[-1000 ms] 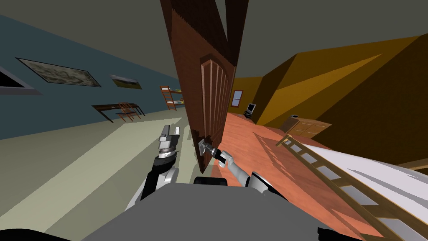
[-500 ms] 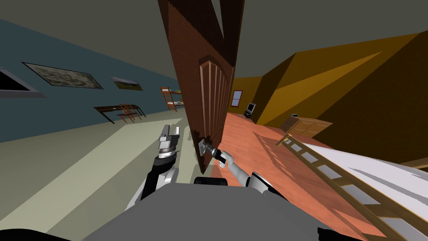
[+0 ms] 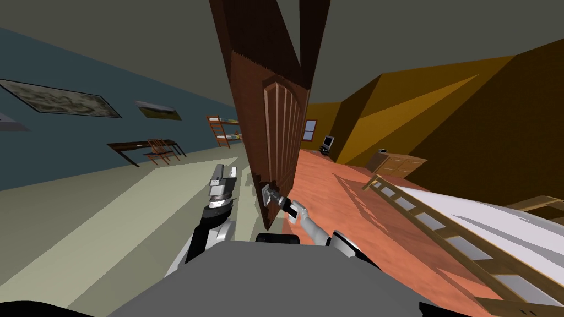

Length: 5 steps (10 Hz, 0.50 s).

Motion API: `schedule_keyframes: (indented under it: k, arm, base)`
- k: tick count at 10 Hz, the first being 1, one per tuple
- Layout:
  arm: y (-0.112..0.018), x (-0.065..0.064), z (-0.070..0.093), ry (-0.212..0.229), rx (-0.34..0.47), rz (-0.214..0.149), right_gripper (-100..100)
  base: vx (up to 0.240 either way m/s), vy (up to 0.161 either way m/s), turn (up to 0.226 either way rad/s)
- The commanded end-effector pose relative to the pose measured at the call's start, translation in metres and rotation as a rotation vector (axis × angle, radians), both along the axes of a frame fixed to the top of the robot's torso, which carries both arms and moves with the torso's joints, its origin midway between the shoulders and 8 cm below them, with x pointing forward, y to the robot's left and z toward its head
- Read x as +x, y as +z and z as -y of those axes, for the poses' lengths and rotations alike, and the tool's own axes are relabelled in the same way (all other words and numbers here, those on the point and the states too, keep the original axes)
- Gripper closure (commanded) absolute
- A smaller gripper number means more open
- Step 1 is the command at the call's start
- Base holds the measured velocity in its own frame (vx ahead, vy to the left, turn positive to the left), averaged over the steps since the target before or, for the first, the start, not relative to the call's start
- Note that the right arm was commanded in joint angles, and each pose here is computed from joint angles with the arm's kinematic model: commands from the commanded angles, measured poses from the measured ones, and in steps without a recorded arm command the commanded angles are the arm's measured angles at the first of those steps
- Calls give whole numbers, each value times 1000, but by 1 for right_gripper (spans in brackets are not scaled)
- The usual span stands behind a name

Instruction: Push the door open

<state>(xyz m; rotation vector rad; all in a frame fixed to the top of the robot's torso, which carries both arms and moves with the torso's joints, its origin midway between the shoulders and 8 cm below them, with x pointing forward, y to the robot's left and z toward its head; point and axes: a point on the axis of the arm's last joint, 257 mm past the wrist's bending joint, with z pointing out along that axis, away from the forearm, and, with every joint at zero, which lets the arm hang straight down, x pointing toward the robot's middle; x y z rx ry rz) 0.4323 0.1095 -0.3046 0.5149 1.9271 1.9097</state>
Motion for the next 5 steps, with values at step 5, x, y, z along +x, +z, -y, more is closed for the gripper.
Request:
schedule_keyframes:
  k: [5]
  arm:
    - [-1,-4,-3,-75,-1,12,100]
  base:
    - [120,203,-111]
